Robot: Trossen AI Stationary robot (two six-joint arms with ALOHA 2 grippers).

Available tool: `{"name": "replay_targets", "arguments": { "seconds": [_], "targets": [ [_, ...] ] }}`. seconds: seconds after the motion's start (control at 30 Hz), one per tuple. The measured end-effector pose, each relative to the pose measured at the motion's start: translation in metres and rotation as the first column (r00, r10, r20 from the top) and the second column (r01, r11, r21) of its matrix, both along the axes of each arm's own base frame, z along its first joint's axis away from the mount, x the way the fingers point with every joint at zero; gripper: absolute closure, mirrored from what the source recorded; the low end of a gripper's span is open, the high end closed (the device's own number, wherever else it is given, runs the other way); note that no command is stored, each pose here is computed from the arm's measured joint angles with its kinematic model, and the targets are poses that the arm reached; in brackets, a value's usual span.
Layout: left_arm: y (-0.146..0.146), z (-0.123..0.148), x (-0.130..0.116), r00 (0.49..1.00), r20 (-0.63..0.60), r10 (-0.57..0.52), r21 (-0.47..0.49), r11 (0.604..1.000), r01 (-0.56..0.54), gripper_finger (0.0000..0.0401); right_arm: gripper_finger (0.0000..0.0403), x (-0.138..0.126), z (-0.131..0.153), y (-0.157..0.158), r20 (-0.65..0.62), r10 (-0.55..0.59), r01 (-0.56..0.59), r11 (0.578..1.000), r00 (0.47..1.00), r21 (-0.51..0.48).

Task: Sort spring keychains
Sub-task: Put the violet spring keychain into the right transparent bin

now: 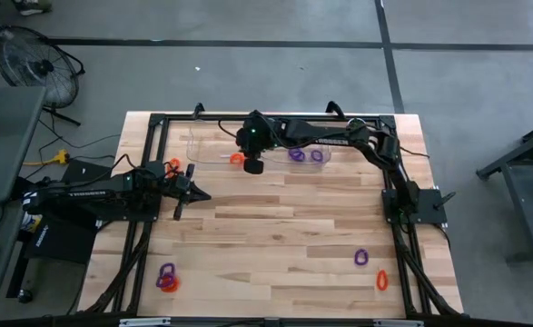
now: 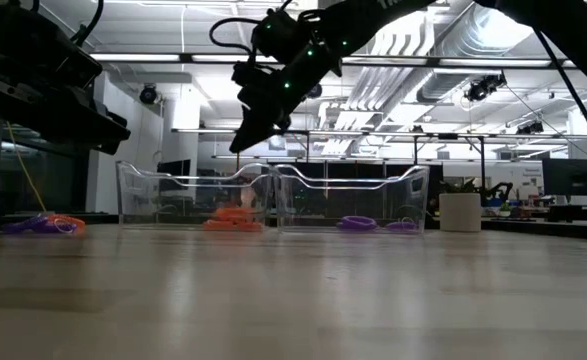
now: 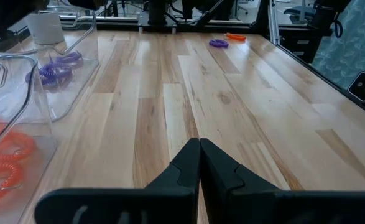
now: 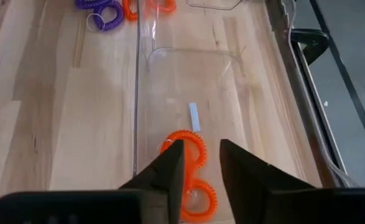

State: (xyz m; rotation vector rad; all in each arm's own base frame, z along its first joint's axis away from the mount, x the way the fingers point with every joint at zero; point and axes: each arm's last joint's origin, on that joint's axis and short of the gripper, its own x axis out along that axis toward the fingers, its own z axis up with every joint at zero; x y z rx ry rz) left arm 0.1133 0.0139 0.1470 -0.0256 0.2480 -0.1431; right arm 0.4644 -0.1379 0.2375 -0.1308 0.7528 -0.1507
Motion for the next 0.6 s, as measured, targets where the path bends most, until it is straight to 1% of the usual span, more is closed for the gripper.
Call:
{"name": "replay_targets", "arguments": {
  "seconds": [0.2,0.33,0.43,0.6],
  "targets": [
    [0.0,0.0,0.0,1.0,0.0,0.0,0.0,1.0,0.0,0.04,0.0265,0.0,0.0,0.0,0.001,-0.046,0.046,0.998,0.999,0.038],
    [0.0,0.0,0.0,1.0,0.0,0.0,0.0,1.0,0.0,0.04,0.0244,-0.004,0.004,0.003,-0.025,-0.128,0.128,0.992,0.992,0.015],
    [0.0,0.0,0.0,1.0,0.0,0.001,0.0,1.0,-0.001,0.04,0.0234,-0.011,0.012,0.009,-0.054,-0.173,0.173,0.985,0.983,-0.005],
    [0.0,0.0,0.0,1.0,0.0,0.0,0.0,1.0,0.0,0.04,0.0232,-0.024,0.027,0.02,-0.107,-0.239,0.243,0.97,0.965,0.027]
  ]
}}
